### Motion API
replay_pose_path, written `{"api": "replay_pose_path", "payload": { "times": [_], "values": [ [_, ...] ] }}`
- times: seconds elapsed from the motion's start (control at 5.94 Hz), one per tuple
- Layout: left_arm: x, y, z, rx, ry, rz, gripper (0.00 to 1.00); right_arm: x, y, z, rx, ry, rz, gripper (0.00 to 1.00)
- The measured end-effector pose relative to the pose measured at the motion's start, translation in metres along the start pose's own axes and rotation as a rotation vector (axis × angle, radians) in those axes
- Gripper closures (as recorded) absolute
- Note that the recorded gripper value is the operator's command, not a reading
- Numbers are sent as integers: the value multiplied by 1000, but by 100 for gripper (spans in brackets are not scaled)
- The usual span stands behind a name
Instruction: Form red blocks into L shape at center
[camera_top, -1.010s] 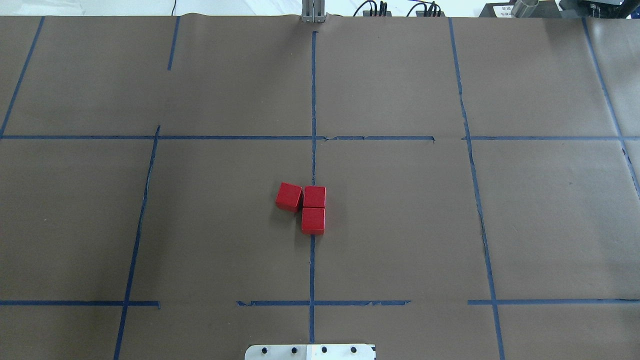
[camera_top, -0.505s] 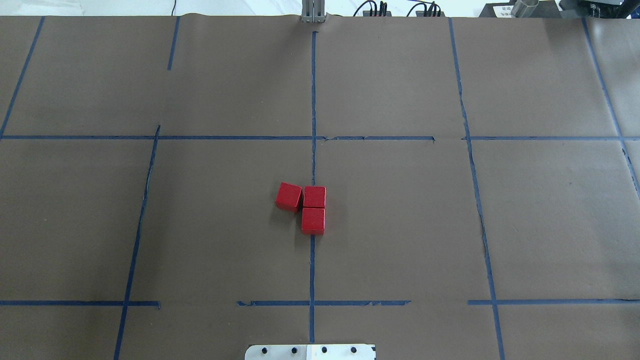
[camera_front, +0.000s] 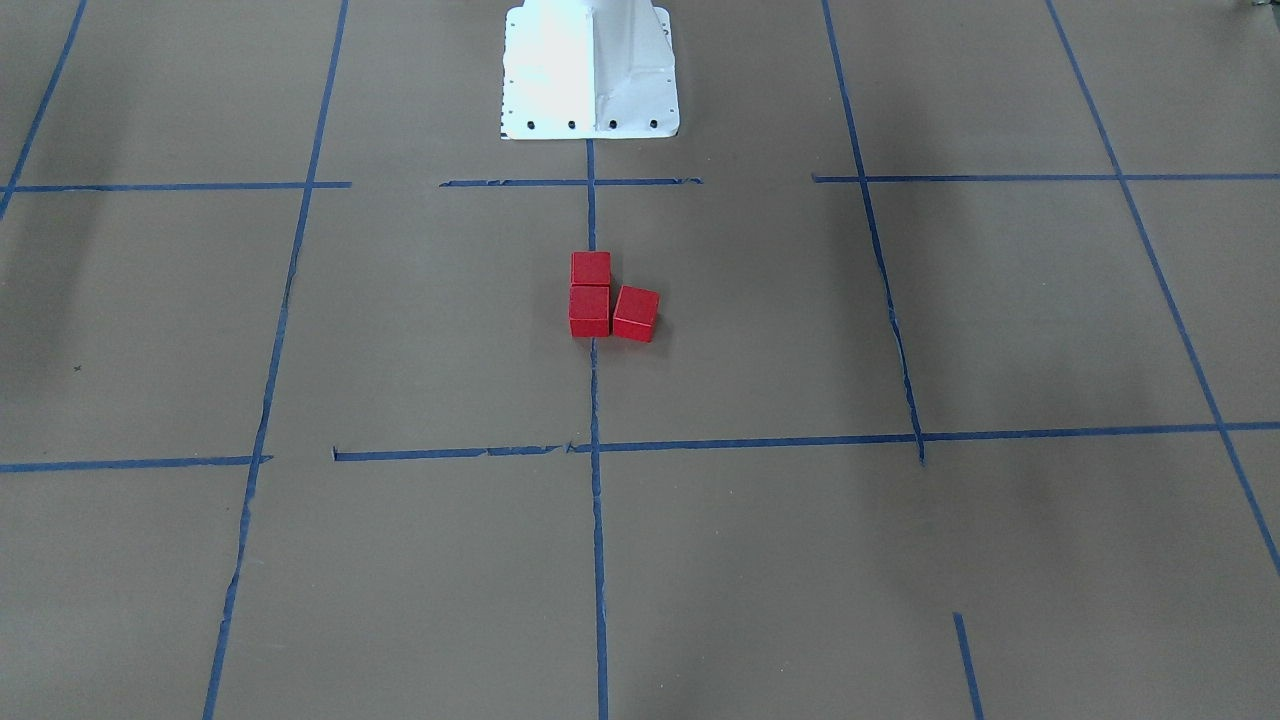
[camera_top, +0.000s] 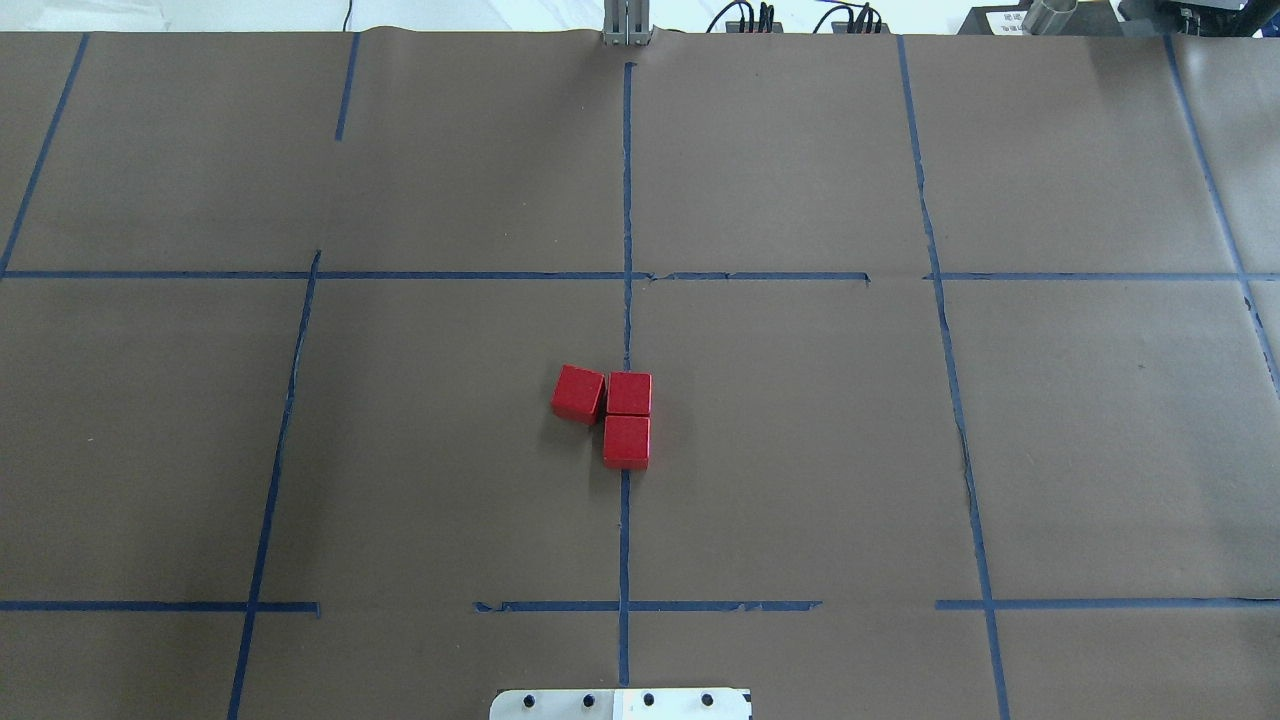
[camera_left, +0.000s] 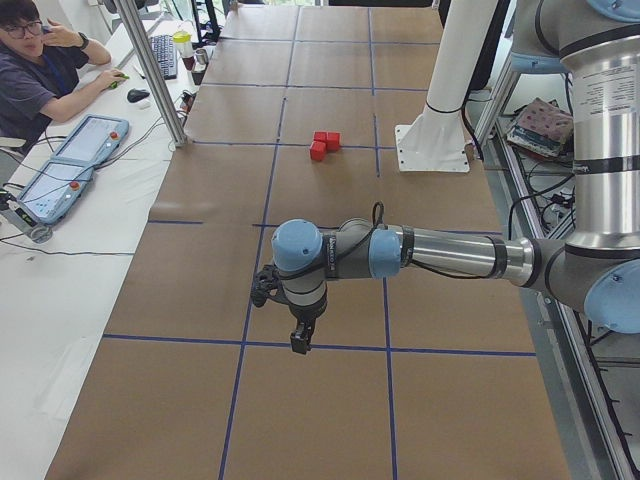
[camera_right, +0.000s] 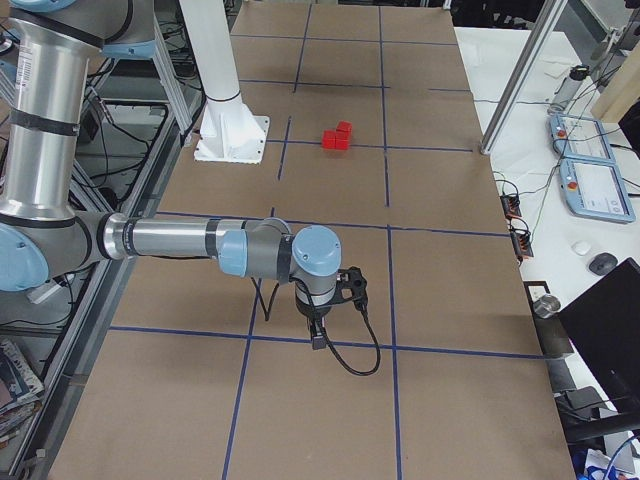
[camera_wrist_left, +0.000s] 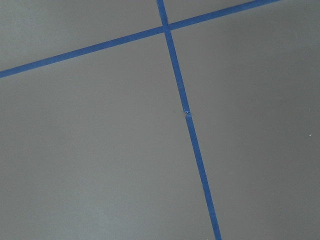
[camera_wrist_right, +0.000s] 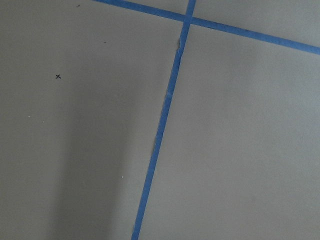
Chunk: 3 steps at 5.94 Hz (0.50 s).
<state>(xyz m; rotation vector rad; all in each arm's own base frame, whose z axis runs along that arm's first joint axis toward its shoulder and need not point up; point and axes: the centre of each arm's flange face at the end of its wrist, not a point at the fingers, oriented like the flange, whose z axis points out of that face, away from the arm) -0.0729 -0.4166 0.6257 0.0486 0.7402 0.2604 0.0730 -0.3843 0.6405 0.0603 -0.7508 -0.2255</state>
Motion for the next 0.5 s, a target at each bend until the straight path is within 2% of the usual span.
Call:
{"api": "replay_pose_path", "payload": {
  "times": [0.5],
  "values": [
    [0, 1, 1, -1, 1, -1, 0, 0, 0, 0, 0, 0, 0, 0]
  ]
}}
